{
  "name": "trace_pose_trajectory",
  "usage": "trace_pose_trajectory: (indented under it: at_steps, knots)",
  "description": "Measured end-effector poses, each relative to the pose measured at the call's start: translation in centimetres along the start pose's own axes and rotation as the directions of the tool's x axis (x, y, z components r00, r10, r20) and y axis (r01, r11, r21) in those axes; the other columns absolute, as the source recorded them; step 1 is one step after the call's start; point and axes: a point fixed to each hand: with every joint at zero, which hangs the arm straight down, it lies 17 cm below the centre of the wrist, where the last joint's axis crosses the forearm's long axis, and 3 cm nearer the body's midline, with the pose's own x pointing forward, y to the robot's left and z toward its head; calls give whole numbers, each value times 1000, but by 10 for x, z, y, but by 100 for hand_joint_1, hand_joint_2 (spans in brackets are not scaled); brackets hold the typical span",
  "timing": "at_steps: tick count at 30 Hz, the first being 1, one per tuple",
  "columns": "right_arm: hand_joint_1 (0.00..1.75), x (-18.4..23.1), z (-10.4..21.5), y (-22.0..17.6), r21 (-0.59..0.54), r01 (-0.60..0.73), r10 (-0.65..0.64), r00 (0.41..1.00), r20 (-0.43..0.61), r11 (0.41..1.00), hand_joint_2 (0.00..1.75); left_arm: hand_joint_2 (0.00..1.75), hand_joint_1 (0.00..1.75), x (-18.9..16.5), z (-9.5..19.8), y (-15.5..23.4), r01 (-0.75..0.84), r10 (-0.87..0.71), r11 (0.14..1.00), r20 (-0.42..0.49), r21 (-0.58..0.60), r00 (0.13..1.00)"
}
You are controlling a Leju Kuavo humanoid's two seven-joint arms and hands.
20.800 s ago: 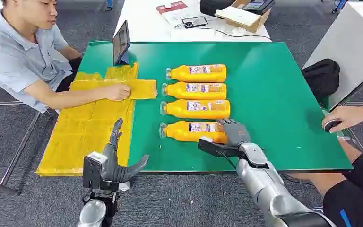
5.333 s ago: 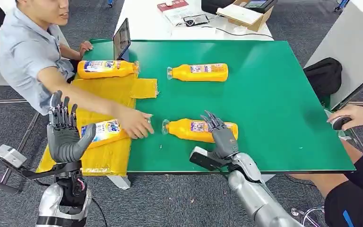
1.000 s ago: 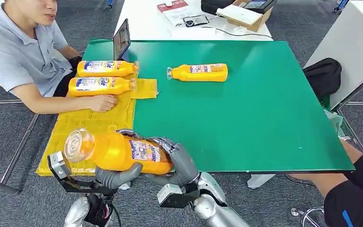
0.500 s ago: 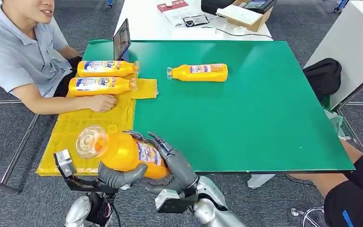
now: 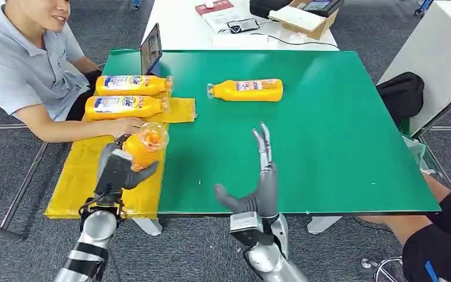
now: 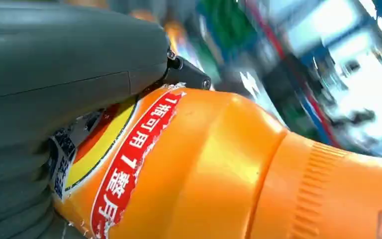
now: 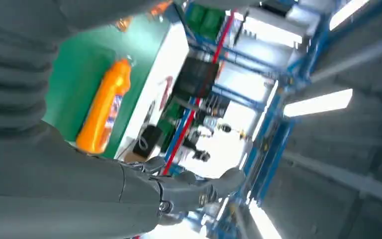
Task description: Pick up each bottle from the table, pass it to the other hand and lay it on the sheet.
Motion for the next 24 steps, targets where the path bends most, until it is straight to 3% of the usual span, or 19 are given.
trace_pose_trajectory:
  at_steps: [7,13,24]
  knots:
    - [0,-5,-11,-19,-85,20,-23,999,-32,996,0,175,175,-65,-10,-28,295,-312,930,-46,-220,949]
    - [0,-7,-11,-14,-76,50,-54,998,-44,996,0,175,175,-113,-13,-51,336,-405,843,-85,-419,910]
    - [0,-11,-6,-5,-47,61,-64,996,-59,997,0,175,171,-134,-13,-58,359,-457,791,-90,-495,885]
